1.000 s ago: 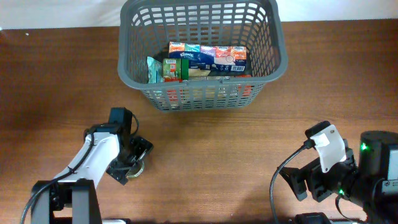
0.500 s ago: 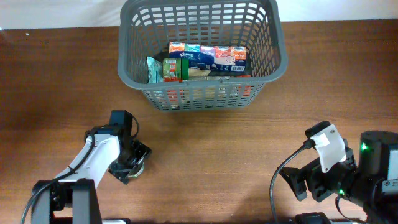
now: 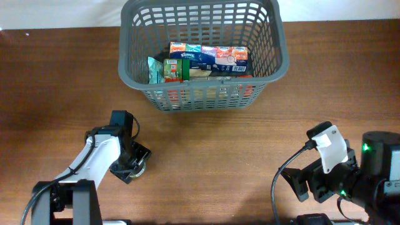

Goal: Pack container
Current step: 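Lift the tuna can with the left gripper, then carry the tuna can over the basket and release it inside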

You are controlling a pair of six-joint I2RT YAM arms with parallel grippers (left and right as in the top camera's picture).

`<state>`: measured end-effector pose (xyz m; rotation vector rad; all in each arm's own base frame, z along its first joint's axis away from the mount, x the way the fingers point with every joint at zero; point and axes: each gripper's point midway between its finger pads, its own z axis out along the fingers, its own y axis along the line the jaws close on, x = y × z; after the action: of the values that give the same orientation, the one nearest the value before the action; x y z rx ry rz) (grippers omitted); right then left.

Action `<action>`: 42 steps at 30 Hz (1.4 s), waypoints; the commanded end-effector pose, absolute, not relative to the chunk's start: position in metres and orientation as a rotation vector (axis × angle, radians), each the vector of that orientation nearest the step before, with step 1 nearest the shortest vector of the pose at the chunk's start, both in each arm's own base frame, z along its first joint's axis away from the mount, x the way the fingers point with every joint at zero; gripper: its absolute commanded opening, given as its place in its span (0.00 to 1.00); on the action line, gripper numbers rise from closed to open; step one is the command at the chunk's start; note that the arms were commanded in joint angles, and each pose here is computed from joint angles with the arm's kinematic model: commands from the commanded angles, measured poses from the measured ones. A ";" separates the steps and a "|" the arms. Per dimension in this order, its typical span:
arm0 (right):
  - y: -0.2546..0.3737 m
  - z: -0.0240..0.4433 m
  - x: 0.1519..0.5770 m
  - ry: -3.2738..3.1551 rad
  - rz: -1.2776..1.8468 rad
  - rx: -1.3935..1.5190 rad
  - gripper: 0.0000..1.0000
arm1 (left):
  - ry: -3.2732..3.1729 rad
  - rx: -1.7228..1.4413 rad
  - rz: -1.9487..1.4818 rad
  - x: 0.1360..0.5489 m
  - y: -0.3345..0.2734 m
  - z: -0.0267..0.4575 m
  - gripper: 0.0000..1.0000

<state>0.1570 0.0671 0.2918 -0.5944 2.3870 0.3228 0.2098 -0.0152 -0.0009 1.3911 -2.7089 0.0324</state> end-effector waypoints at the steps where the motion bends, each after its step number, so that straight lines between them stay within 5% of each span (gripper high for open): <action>1: 0.067 0.291 0.157 2.388 0.332 -0.587 0.99 | -2.684 1.411 0.021 0.206 -0.015 -0.004 0.61; 15: 0.067 0.291 0.157 2.388 0.332 -0.587 0.99 | -2.689 1.417 0.070 0.211 -0.019 -0.004 0.35; 20: 0.067 0.291 0.157 2.388 0.332 -0.587 0.99 | -2.711 1.427 0.099 0.223 -0.020 0.002 0.03; 28: 0.067 0.291 0.157 2.388 0.332 -0.587 0.99 | -2.815 1.636 0.132 0.288 0.017 0.050 0.02; 35: 0.067 0.291 0.157 2.388 0.332 -0.587 0.99 | -2.823 1.871 -0.120 0.304 0.081 0.116 0.02; 42: 0.067 0.291 0.157 2.388 0.332 -0.587 0.99 | -3.282 1.912 -0.471 0.364 0.146 0.260 0.02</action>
<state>0.1570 0.0671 0.2917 -0.5953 2.3871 0.3226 0.3340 0.1118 0.1765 1.9616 -2.9639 -0.1923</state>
